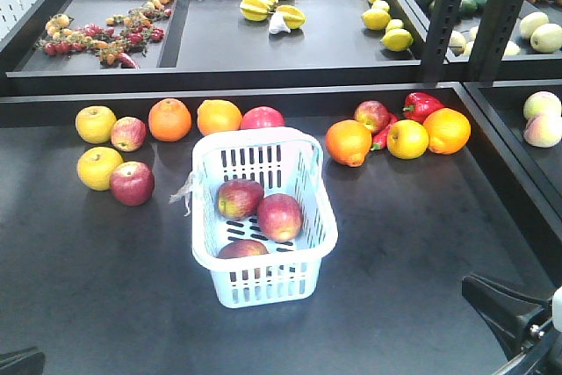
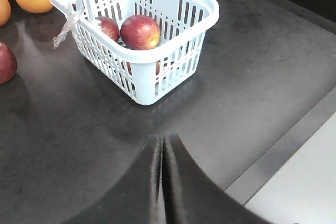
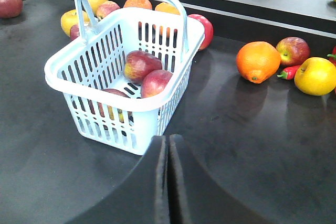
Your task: Pick three apples into basket with both arms
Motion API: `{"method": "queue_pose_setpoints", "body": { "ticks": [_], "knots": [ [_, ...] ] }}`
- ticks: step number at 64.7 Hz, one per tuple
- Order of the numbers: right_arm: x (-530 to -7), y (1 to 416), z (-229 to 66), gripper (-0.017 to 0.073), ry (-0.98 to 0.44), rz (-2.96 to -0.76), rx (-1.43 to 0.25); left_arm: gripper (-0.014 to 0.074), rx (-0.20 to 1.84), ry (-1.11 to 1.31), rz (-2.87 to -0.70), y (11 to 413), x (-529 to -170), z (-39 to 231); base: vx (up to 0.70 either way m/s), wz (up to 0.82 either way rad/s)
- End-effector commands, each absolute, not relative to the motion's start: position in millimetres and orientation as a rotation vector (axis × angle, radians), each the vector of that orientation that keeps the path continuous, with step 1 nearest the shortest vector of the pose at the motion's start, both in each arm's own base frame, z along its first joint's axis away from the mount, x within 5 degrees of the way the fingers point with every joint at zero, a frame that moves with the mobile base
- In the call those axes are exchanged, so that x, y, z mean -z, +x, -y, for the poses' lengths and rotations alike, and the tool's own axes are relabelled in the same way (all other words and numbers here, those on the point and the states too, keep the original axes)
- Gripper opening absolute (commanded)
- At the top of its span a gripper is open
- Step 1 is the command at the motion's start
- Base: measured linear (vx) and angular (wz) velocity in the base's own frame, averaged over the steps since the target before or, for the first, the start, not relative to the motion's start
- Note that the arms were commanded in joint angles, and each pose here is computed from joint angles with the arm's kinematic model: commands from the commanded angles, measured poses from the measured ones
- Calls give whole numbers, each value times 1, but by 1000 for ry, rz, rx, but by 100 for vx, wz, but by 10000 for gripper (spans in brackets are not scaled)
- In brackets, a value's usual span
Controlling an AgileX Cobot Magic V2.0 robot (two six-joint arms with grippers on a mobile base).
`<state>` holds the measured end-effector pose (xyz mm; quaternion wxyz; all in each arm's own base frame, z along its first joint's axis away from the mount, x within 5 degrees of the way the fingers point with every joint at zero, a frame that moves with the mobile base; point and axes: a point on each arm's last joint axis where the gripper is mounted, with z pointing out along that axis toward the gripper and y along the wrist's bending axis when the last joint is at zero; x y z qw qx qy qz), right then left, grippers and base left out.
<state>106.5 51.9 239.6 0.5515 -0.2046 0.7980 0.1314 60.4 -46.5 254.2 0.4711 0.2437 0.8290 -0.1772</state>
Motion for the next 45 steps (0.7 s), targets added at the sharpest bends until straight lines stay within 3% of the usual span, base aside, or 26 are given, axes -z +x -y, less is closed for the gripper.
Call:
{"method": "queue_pose_setpoints", "body": {
  "ticks": [1, 45],
  "knots": [
    [-253, 111, -50, -5, -441, -1821, -280, -6, 455, 541, -1961, 64, -267, 47, 0, 0],
    [-253, 111, -50, -5, -441, -1821, -280, -6, 499, 452, -1952, 66, -269, 47, 0, 0]
  ]
}}
